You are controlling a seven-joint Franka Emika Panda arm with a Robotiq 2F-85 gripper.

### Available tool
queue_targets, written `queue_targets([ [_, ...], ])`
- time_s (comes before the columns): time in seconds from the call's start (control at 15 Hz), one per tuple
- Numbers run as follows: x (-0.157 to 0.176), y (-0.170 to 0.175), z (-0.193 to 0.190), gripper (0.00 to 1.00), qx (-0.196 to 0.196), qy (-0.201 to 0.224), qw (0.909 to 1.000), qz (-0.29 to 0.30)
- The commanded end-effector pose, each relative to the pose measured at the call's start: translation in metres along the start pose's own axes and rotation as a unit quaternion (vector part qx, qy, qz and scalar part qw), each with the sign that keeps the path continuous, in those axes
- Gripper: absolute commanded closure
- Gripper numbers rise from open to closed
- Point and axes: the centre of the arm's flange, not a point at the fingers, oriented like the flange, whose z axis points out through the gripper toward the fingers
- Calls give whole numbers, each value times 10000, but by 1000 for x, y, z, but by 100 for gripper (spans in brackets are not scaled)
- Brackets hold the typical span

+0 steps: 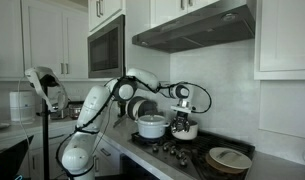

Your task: Move the uncovered pot backwards

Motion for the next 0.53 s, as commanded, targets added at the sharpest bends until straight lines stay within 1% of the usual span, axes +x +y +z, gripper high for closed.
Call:
queue_targets([
  [0.0, -33, -15, -4, 100, -5, 59, 9998, 197],
  [0.47, -56, -20, 15, 100, 61, 15, 9995, 300],
])
